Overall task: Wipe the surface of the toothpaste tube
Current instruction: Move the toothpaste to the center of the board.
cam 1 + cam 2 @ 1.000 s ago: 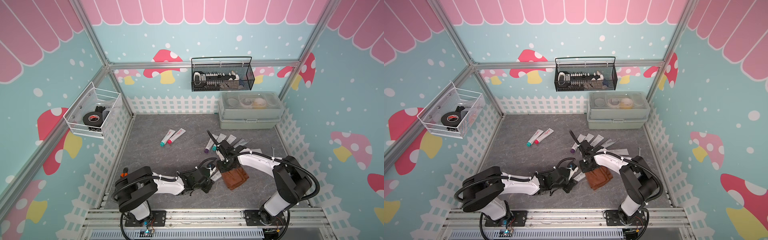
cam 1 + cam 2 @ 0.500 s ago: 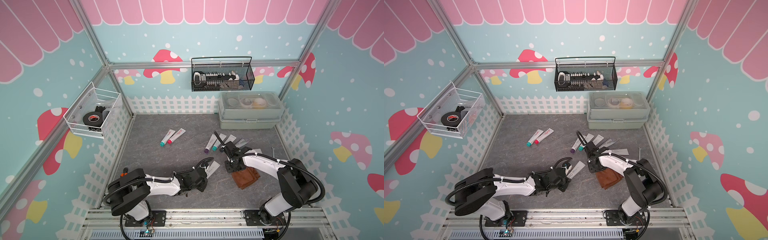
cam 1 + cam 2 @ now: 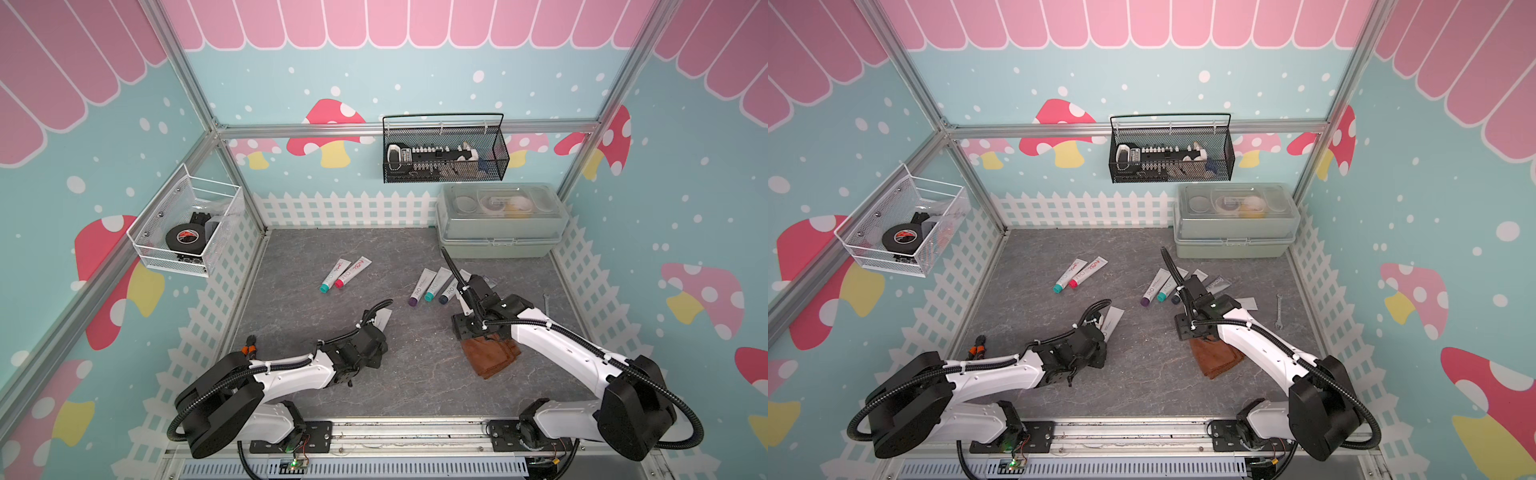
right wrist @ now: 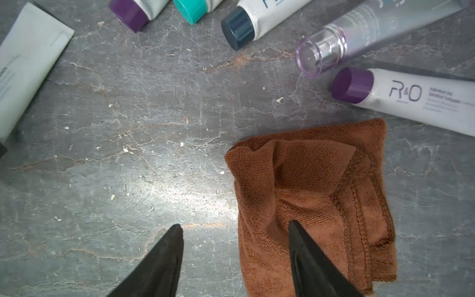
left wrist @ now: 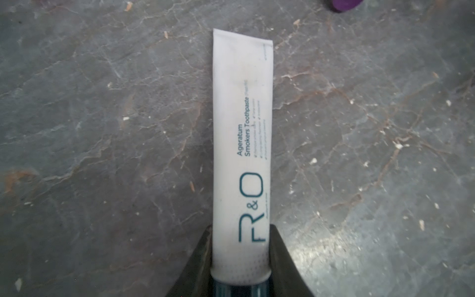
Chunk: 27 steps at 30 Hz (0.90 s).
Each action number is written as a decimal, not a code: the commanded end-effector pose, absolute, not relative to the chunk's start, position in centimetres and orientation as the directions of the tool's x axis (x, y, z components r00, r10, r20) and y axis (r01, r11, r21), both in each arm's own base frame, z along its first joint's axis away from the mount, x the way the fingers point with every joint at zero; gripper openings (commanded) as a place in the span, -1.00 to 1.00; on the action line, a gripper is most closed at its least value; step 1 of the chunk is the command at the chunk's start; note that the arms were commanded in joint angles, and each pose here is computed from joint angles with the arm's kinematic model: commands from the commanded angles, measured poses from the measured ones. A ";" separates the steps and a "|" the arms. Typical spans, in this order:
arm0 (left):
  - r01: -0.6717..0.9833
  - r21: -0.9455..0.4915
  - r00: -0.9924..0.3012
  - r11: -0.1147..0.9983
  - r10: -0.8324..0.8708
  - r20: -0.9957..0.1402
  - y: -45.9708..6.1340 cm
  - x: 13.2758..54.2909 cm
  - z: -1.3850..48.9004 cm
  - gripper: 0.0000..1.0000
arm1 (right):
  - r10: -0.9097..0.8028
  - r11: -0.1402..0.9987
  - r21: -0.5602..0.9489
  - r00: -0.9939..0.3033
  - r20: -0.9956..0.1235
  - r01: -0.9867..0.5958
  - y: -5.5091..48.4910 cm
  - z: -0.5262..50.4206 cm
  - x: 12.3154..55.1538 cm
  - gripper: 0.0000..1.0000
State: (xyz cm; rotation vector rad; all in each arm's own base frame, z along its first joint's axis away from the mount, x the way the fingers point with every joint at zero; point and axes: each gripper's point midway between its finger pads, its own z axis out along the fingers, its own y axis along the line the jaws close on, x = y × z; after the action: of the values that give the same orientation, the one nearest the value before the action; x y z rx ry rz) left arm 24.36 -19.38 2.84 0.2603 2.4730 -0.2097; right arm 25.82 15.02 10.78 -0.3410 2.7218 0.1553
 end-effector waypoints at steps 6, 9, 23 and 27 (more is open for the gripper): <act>0.328 -0.108 -0.763 0.938 0.196 -0.616 -24.0 28.8 2.8 -0.44 | -0.212 0.955 0.118 -0.907 -0.365 -0.271 15.3 9.4 24.2 0.29; 0.341 -0.123 -0.761 0.932 0.197 -0.618 -24.9 30.6 2.8 -0.44 | -0.222 0.952 0.120 -0.905 -0.364 -0.282 15.3 9.1 23.9 0.29; 0.399 -0.162 -0.771 0.903 0.234 -0.593 -28.3 38.3 2.4 -0.43 | -0.238 0.946 0.126 -0.905 -0.353 -0.298 15.6 8.9 23.8 0.28; 0.394 -0.165 -0.774 0.904 0.229 -0.591 -28.6 39.3 2.9 -0.35 | -0.245 0.944 0.128 -0.904 -0.350 -0.305 15.7 8.8 23.7 0.29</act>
State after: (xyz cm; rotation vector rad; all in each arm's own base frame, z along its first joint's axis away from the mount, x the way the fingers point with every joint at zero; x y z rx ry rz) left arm 39.20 -28.44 2.72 0.4129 2.4623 -0.3666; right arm 23.81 15.45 8.65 -0.3655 2.7743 0.2476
